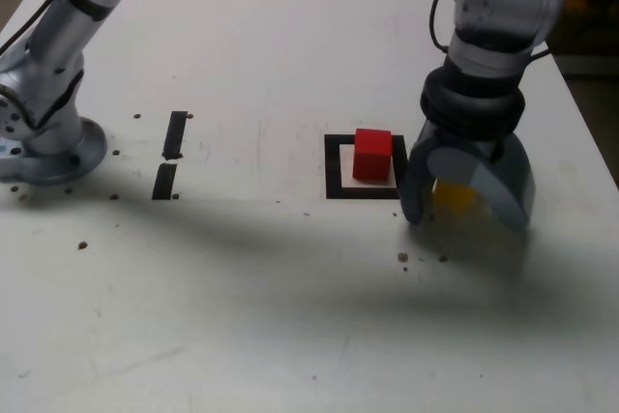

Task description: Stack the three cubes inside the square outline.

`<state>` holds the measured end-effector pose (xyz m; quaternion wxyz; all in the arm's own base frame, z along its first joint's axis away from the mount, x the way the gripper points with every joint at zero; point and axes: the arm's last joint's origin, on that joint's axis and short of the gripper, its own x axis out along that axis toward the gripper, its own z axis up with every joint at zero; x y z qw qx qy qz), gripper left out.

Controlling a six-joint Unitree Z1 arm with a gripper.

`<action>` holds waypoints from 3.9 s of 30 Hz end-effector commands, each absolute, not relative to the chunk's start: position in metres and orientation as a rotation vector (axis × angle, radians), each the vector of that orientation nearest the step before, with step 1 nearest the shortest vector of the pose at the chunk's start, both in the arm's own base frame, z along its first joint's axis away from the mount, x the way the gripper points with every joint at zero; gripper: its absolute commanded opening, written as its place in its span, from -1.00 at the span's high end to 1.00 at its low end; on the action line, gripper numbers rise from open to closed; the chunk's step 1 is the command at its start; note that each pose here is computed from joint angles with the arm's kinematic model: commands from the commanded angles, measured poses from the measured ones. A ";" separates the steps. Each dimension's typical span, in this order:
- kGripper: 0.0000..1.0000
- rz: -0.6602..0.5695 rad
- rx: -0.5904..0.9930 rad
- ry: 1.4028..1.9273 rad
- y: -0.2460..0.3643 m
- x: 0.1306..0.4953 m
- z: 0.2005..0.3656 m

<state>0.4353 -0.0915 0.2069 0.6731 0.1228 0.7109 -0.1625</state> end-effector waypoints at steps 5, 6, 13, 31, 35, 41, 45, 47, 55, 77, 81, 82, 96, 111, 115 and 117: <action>0.19 -0.375 0.267 1.609 -0.093 0.438 0.201; 0.25 -0.375 0.269 1.610 -0.093 0.438 0.201; 0.53 -0.367 0.282 1.610 -0.092 0.438 0.200; 0.80 -0.385 0.308 1.545 -0.093 0.444 0.200; 0.81 -0.383 0.315 1.542 -0.095 0.442 0.202; 0.84 -0.363 0.339 1.540 -0.110 0.427 0.221; 0.84 -0.342 0.355 1.523 -0.128 0.410 0.244; 0.84 -0.328 0.363 1.513 -0.134 0.401 0.257; 0.84 -0.281 0.361 1.510 -0.139 0.368 0.295; 0.84 -0.202 0.202 1.632 -0.059 0.351 0.279; 0.83 -0.209 0.189 1.617 -0.051 0.353 0.273; 0.83 -0.215 0.186 1.608 -0.050 0.355 0.271; 0.83 -0.237 0.170 1.551 -0.048 0.365 0.259; 0.75 -0.213 0.186 1.586 -0.042 0.352 0.263; 0.70 -0.216 0.182 1.597 -0.042 0.347 0.263; 0.68 -0.220 0.179 1.603 -0.042 0.344 0.262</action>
